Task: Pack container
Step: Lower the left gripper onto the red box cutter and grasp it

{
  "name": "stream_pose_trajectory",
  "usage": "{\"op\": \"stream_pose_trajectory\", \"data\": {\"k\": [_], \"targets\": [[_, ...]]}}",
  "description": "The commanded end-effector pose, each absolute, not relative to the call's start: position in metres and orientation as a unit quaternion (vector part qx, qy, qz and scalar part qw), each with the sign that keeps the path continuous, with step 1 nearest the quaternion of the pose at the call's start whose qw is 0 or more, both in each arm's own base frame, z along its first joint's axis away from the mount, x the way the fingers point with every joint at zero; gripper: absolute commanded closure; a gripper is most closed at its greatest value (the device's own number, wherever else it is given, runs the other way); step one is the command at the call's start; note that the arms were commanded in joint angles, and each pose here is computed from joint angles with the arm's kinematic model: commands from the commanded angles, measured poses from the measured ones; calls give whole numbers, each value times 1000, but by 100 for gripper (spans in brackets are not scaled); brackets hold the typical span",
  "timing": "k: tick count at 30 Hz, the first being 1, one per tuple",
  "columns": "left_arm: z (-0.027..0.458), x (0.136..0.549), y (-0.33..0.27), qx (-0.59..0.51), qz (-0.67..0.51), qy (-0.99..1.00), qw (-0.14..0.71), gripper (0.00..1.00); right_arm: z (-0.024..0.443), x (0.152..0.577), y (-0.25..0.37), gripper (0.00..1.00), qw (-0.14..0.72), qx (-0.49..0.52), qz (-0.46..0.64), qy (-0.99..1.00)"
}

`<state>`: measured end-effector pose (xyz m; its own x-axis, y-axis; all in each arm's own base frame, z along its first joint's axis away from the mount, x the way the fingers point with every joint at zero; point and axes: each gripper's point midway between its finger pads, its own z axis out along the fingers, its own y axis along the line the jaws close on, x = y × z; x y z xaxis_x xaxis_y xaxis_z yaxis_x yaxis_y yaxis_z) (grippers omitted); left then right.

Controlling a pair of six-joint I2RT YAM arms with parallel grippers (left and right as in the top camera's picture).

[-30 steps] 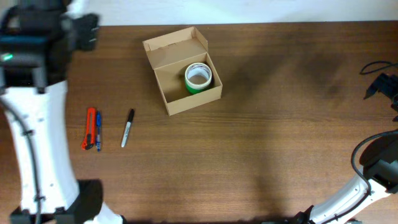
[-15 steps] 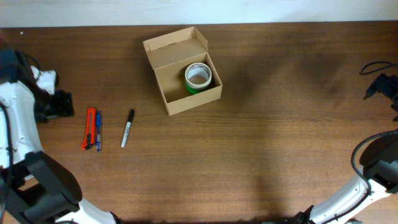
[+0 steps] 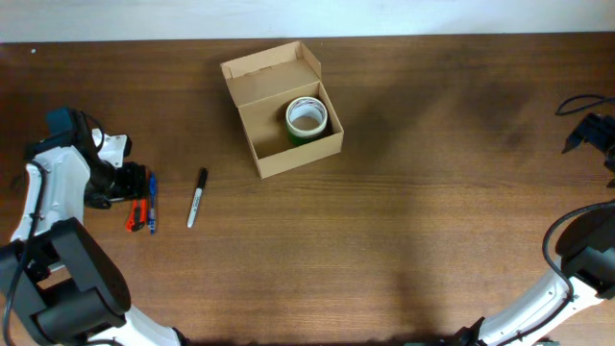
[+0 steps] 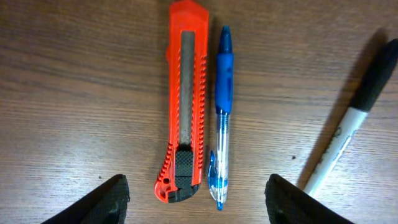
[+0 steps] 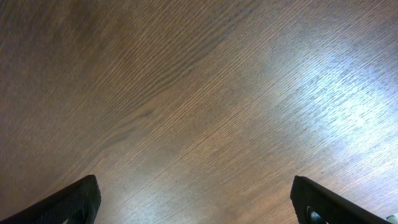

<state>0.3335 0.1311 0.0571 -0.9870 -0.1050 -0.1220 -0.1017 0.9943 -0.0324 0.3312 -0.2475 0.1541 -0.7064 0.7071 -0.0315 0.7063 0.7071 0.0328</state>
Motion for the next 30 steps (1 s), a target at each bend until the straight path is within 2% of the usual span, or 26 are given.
{"op": "stream_pose_trajectory", "data": {"k": [1,14,30], "targets": [[38,326,136,-45,-3,998,33,31,152,332,-246,1,19,384,15,923],[7,322,139,-47,-2,999,-4,31,152,332,-245,1,19,384,15,923],[5,328,146,-47,13,999,6,31,152,332,-245,1,19,384,15,923]]}}
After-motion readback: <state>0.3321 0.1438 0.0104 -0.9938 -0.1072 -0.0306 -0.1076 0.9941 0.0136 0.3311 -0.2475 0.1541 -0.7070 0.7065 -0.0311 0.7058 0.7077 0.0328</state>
